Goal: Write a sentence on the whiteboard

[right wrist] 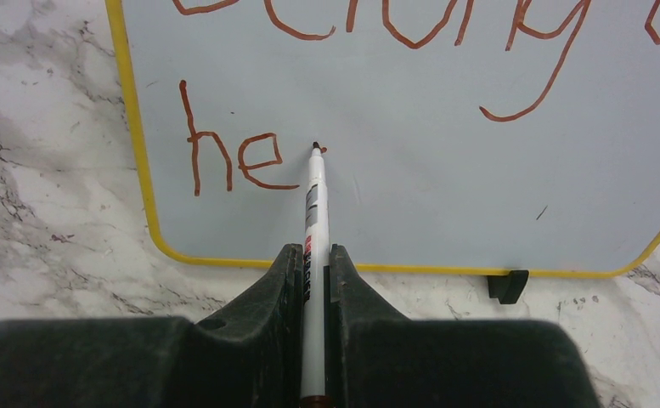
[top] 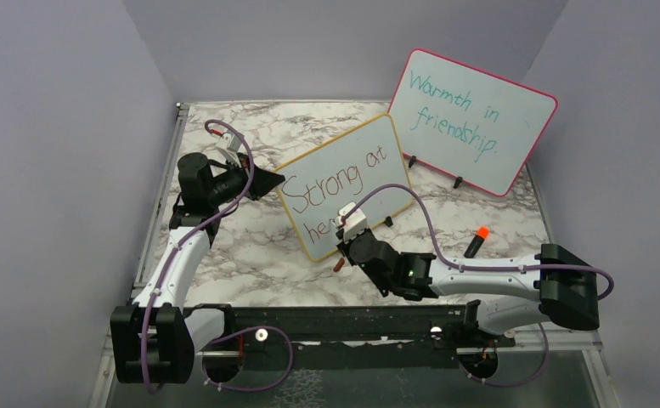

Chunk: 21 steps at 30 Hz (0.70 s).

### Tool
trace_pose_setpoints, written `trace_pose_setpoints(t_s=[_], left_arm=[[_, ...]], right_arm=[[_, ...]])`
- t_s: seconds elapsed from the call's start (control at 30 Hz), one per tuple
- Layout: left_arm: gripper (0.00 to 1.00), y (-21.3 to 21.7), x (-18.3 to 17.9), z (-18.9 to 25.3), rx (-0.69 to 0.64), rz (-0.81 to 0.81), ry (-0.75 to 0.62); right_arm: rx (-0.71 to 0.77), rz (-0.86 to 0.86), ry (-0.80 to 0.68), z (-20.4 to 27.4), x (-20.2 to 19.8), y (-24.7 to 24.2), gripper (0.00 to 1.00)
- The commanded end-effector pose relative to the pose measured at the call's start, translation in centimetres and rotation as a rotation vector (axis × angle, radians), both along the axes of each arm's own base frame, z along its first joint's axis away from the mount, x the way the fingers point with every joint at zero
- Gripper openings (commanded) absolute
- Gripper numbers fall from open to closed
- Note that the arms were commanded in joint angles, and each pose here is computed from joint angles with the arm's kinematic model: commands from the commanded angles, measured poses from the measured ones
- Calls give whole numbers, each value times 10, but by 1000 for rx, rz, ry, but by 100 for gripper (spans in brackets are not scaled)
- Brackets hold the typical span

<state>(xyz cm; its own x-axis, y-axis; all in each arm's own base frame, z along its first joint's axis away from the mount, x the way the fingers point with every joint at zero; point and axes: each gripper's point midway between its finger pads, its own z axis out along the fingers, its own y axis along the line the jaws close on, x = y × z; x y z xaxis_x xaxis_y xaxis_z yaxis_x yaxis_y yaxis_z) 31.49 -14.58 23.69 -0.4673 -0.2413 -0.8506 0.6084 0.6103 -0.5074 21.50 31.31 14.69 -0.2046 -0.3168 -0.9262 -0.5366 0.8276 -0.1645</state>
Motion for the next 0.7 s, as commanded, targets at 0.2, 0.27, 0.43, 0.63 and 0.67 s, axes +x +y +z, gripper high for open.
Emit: trace_pose_setpoints(t_s=[0.2, 0.27, 0.43, 0.63, 0.67], left_arm=[[0, 14, 11, -19, 75, 77, 22], [0, 14, 11, -19, 76, 78, 21], [0, 14, 11, -19, 76, 78, 20], [0, 14, 11, -20, 77, 81, 23], [0, 14, 11, -19, 77, 81, 23]], right_arm=[[46, 50, -12, 15, 0, 17, 1], [37, 63, -3, 12, -2, 17, 1], [29, 91, 16, 8, -7, 16, 1], [5, 108, 45, 0, -12, 14, 1], [-2, 108, 50, -2, -12, 13, 1]])
